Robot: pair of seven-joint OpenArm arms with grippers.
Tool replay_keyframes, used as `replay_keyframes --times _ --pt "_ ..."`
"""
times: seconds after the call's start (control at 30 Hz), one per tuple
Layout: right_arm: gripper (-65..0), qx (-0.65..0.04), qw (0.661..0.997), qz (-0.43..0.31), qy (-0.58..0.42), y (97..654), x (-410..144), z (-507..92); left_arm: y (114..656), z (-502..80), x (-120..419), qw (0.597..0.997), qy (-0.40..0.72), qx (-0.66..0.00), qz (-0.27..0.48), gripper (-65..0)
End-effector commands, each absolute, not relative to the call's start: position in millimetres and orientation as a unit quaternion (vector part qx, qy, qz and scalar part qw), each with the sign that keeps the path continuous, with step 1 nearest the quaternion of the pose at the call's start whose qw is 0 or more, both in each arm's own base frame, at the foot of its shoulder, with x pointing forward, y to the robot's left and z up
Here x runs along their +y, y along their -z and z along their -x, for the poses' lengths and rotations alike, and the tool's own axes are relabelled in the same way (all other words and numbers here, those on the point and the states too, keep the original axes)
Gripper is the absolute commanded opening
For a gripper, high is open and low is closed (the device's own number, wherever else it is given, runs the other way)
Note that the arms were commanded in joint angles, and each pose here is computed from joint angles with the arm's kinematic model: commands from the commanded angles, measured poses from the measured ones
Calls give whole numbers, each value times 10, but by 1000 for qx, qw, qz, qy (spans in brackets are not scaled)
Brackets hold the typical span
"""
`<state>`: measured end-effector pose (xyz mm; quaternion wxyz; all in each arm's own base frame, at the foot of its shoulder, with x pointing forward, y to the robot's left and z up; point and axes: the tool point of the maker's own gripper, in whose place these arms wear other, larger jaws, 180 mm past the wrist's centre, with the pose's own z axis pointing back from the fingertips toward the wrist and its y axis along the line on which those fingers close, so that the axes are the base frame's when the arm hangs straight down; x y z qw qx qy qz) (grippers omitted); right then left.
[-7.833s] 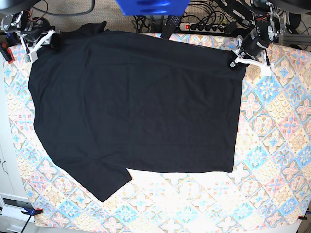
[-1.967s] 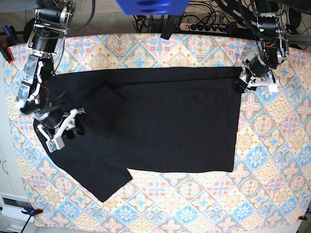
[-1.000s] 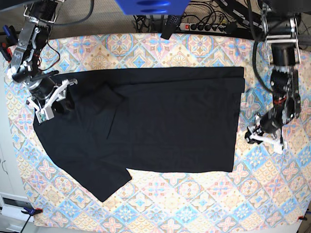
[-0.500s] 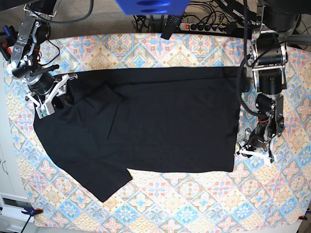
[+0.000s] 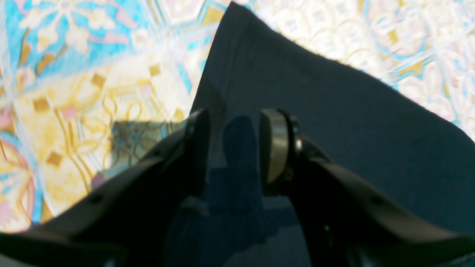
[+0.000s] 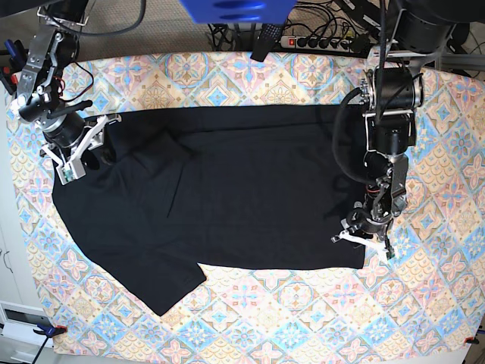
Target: Fold the T-shirt properly
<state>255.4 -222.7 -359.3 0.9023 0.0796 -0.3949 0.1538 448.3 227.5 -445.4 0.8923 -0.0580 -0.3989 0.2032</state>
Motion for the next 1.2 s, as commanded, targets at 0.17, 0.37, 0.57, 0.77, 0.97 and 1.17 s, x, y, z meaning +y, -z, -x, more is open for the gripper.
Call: replay_keyframes --times 0.17,0.37,0.57,0.77,0.97,1.17 --pt "-416 -389 905 -72 -155 3596 -2313 -2412 4422 -4319 2356 915 -196 -346 70 -427" --pt "-416 -358 922 -63 -133 3746 -2475 -2130 3879 -3639 2520 897 -208 -371 116 -427" --pt "-417 -319 936 -68 -129 3906 -2474 -1933 3733 -2737 2657 896 -238 -346 142 -427" --pt "-415 -293 946 -73 -114 4058 -2529 -1836 3926 -1893 2784 868 -344 -304 189 -427" --pt "-414 -292 947 -74 -113 4066 -2531 -1831 4061 -1448 2723 834 -422 -282 215 -427" --pt "-414 -292 947 -73 -113 4067 -2533 -1829 4430 -1216 2579 814 -478 -234 233 -427"
